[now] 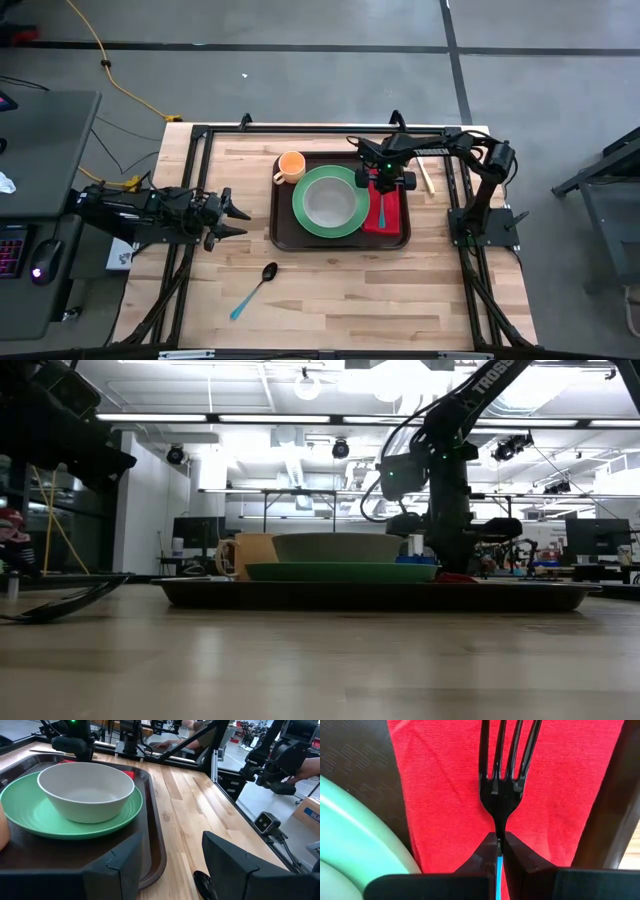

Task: Set up tray
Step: Put the blue fork on the red napkin, then put the blue spoon on the red napkin to the left of the blue fork

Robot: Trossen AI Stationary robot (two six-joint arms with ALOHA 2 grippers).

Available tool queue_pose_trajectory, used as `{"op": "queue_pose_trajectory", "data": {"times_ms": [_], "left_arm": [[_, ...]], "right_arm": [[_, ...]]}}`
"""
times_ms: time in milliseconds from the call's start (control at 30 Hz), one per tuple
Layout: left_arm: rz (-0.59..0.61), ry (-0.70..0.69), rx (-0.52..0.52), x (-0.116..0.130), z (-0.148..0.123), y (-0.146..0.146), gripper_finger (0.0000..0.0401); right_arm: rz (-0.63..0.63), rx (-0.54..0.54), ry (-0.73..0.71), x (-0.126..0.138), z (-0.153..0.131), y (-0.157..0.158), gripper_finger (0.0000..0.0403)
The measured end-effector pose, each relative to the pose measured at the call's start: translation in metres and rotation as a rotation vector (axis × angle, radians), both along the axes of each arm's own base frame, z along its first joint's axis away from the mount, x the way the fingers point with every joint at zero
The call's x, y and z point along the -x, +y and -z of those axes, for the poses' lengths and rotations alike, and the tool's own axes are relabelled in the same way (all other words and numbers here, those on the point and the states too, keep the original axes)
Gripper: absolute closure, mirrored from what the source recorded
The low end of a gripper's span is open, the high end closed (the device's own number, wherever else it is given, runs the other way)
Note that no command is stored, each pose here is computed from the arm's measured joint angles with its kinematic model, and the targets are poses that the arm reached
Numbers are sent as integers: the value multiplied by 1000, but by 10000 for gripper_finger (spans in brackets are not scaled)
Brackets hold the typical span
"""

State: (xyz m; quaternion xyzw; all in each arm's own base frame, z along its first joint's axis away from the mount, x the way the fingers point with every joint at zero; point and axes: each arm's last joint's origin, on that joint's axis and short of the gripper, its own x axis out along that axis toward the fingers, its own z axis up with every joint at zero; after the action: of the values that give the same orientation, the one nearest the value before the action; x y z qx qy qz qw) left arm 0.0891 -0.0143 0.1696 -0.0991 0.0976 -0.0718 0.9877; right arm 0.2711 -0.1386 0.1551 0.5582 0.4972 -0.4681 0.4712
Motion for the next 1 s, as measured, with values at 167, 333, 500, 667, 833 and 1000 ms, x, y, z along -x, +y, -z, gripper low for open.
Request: {"op": "queue_pose_trajectory", "data": {"times_ms": [167,333,500,667,833,1000], "left_arm": [[0,0,0,0,0,0,171],[0,0,0,0,0,0,171],[0,0,0,0,0,0,171],[0,0,0,0,0,0,171],[0,0,0,0,0,0,171],[0,0,0,0,0,0,171]], "right_arm": [[0,4,-2,0,0,0,402],[-15,0,-13,-1,0,0,394],[-13,-4,-18,-1,0,0,356],[-4,-5,-17,-1,0,0,322],[-12,-17,-24,-2,0,0,308],[-32,-76,-60,-2,-1,2,305]]}}
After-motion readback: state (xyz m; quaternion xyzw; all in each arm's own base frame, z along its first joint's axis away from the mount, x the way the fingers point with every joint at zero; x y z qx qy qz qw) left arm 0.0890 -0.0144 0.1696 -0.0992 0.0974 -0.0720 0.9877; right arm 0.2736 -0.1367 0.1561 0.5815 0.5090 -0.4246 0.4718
